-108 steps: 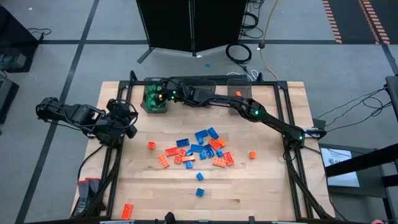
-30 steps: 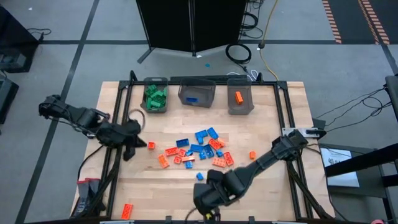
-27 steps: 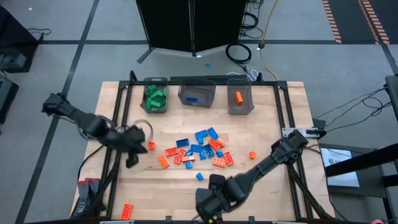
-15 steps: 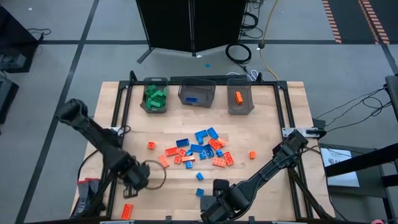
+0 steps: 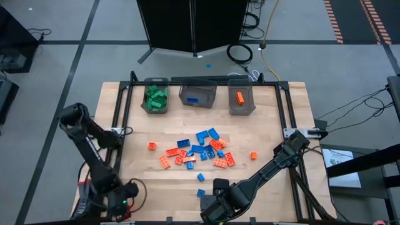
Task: Sort blocks
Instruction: Adjust the game pieces on the table
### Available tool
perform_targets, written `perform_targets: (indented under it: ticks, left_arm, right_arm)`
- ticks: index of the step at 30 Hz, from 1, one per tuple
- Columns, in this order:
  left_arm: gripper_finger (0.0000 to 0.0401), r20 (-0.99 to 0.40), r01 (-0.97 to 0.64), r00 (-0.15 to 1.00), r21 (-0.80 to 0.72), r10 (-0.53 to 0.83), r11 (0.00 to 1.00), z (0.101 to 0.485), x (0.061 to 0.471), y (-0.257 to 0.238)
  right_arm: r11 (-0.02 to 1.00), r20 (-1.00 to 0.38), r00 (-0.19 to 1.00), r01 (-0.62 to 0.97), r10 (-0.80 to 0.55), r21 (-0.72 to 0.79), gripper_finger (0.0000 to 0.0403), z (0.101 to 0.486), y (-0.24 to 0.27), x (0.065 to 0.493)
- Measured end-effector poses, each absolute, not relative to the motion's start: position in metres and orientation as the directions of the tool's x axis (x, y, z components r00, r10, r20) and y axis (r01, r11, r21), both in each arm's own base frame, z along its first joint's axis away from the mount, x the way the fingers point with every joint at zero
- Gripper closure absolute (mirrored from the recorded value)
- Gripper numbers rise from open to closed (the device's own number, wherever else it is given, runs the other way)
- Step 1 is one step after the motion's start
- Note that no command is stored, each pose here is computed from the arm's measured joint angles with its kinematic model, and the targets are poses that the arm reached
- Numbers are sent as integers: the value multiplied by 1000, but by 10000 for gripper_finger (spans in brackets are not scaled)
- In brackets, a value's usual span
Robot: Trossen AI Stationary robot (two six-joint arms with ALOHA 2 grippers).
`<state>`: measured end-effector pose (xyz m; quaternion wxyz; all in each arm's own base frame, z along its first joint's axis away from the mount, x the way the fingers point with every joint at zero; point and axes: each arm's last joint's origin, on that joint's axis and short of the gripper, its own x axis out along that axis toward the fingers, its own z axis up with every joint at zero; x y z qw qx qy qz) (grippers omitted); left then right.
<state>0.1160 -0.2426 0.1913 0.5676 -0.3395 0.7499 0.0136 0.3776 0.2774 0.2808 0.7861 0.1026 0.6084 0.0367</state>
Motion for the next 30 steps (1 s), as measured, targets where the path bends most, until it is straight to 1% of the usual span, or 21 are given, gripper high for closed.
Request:
perform_targets:
  ticks: [3, 7, 12, 17, 23, 30]
  left_arm:
    - [401, -854, -553, -67, -399, -516, 731, 190, 109, -255]
    - [401, -848, -556, -56, -412, -527, 722, 185, 105, -264]
    - [401, -850, -507, -113, -396, -514, 766, 175, 106, -270]
    - [401, -850, -436, -156, -397, -503, 807, 169, 105, -272]
    - [401, -866, -378, -156, -392, -475, 839, 161, 107, -273]
    - [401, -892, -296, -127, -383, -434, 875, 145, 122, -270]
  right_arm:
    - [973, -947, 261, 88, 186, 215, 125, 281, 278, 378]
    - [967, -942, 287, 130, 174, 218, 131, 282, 278, 379]
    - [954, -930, 327, 182, 169, 238, 141, 283, 279, 382]
    - [952, -928, 331, 187, 172, 244, 147, 283, 280, 382]
    - [954, -930, 327, 180, 170, 238, 147, 283, 279, 382]
    - [961, -936, 311, 164, 164, 222, 147, 282, 279, 381]
